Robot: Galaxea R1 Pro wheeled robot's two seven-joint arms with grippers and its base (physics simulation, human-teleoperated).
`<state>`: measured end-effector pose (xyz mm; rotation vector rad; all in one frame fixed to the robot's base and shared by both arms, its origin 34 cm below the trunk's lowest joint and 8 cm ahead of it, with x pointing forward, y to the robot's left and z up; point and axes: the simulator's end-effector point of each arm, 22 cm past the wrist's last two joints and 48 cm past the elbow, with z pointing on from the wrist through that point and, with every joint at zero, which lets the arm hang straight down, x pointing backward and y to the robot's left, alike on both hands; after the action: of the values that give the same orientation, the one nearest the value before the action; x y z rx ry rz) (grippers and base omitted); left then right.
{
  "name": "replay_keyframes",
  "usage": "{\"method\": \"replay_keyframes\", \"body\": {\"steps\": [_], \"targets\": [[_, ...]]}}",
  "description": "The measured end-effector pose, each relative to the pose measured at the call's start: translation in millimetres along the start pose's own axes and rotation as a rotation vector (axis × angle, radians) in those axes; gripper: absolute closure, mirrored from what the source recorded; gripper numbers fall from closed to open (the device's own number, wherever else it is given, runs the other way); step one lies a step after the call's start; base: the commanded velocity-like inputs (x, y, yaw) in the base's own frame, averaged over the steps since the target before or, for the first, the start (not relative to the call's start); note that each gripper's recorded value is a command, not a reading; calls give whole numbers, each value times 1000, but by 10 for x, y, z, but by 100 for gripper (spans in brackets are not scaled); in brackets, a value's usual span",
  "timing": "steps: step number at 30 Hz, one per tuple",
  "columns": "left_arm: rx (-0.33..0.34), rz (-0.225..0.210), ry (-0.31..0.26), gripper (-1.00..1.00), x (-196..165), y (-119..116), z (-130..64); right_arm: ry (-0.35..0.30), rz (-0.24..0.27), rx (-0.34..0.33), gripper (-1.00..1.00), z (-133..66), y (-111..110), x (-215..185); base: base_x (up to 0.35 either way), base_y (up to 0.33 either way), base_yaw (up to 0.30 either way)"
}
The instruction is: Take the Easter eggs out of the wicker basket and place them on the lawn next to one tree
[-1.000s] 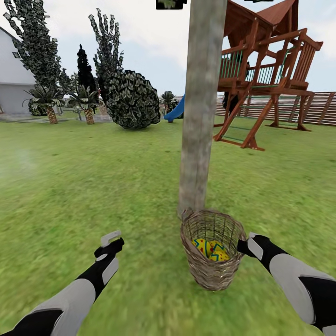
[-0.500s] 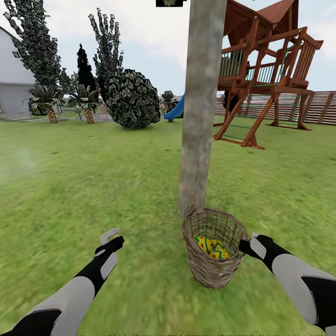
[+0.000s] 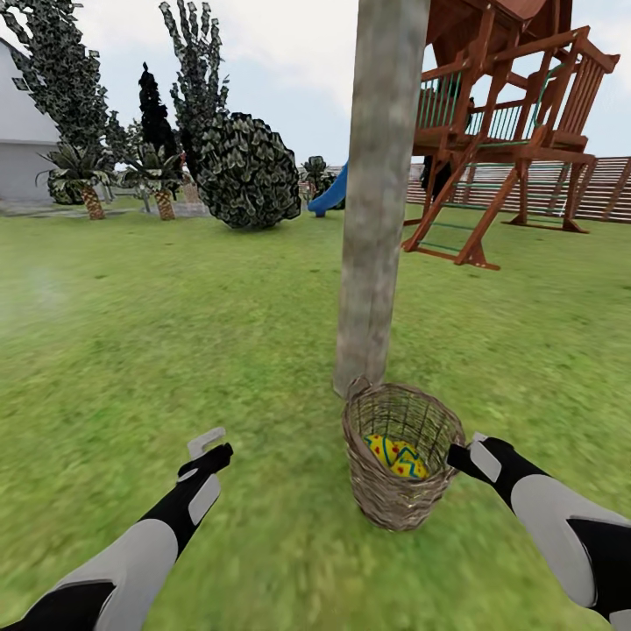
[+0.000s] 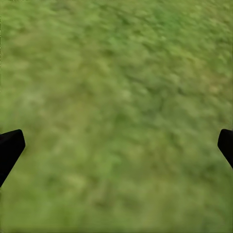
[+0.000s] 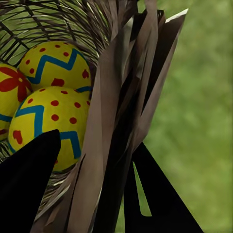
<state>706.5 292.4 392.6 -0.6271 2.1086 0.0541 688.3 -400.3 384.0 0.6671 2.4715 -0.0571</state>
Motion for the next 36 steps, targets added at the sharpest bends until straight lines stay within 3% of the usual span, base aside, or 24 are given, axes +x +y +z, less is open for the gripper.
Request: {"method": "replay_keyframes", "body": {"steps": [27, 28, 29, 36], "targets": [[8, -4, -16, -100, -106, -33, -59, 5, -19, 4, 100, -66, -18, 19, 0, 0, 0], [8, -5, -16, -100, -106, -33, -59, 5, -19, 4, -100, -66, -18, 19, 0, 0, 0], [8, -5, -16, -100, -107, -33, -58, 4, -38, 11, -100, -64, -31, 22, 0, 0, 0], [7, -5, -18, -100, -115, -25, -56, 3, -37, 11, -100, -64, -31, 22, 0, 0, 0]]}}
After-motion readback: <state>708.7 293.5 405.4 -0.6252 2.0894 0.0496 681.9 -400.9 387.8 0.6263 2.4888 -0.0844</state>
